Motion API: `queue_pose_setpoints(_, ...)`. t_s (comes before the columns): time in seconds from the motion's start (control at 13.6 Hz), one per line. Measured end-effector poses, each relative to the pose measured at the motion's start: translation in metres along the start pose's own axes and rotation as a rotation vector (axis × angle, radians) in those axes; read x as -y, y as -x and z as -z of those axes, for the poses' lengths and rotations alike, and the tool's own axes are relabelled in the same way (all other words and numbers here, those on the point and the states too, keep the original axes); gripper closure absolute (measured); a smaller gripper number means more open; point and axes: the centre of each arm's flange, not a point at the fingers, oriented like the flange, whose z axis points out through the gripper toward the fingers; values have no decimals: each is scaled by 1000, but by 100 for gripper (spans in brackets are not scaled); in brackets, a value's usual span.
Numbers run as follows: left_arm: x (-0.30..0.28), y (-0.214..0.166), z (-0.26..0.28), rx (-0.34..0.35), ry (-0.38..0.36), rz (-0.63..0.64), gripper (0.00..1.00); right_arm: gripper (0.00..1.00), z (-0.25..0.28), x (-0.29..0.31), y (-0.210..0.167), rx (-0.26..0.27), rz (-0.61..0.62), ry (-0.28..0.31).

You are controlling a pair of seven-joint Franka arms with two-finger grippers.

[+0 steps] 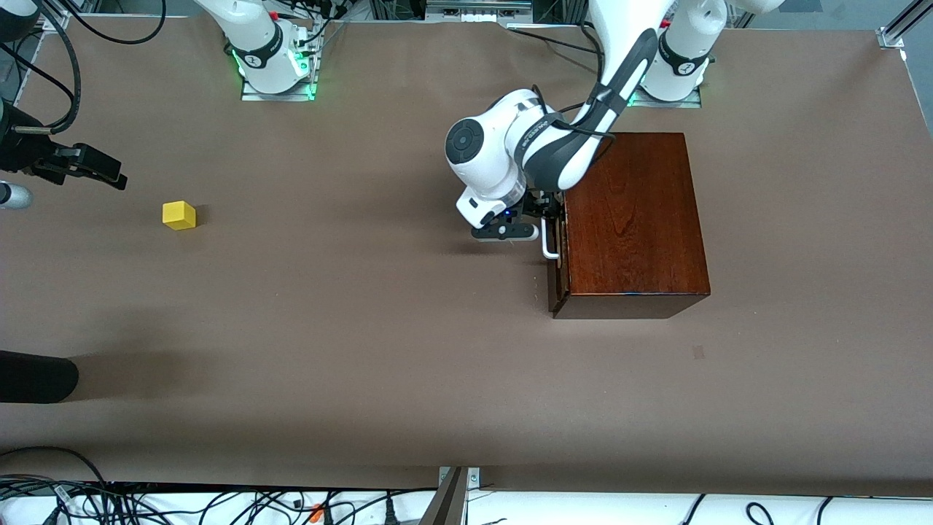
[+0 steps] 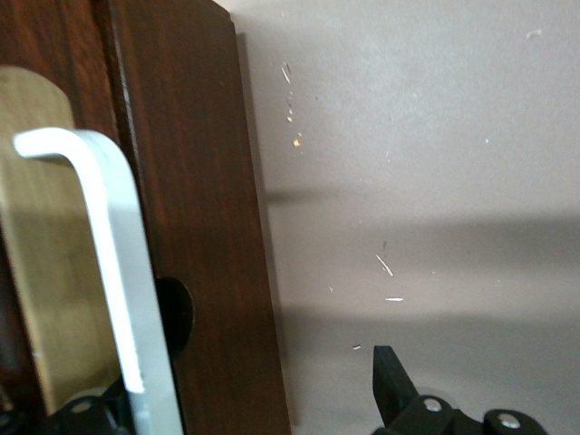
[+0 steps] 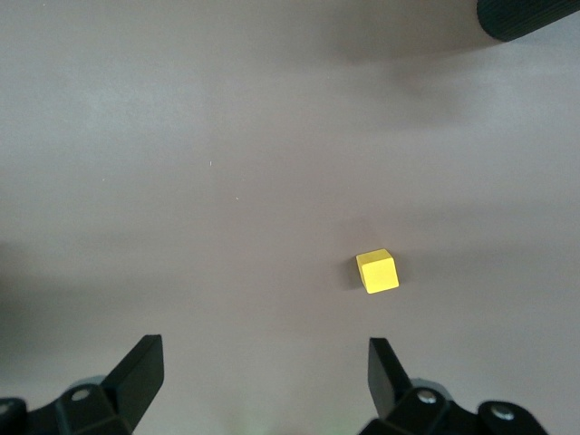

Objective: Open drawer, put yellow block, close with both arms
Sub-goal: 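Pull the drawer handle outward with the left gripper to open it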

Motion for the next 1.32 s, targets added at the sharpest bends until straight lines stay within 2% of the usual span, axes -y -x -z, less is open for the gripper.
queue_pose_setpoints(0.51,-2,-4,3,-31,31,11,0,0,0,0,0,0,0,0)
queue_pose_setpoints(0.66,-5,-7,8,-57,67,15,0,0,0,0,0,0,0,0)
queue_pose_setpoints(0.96,-12,-10,22,-61,175,48,0,0,0,0,0,0,0,0)
queue_pose_setpoints(1.32,-28,-10,33,-68,235,49,0,0,0,0,0,-1,-1,0)
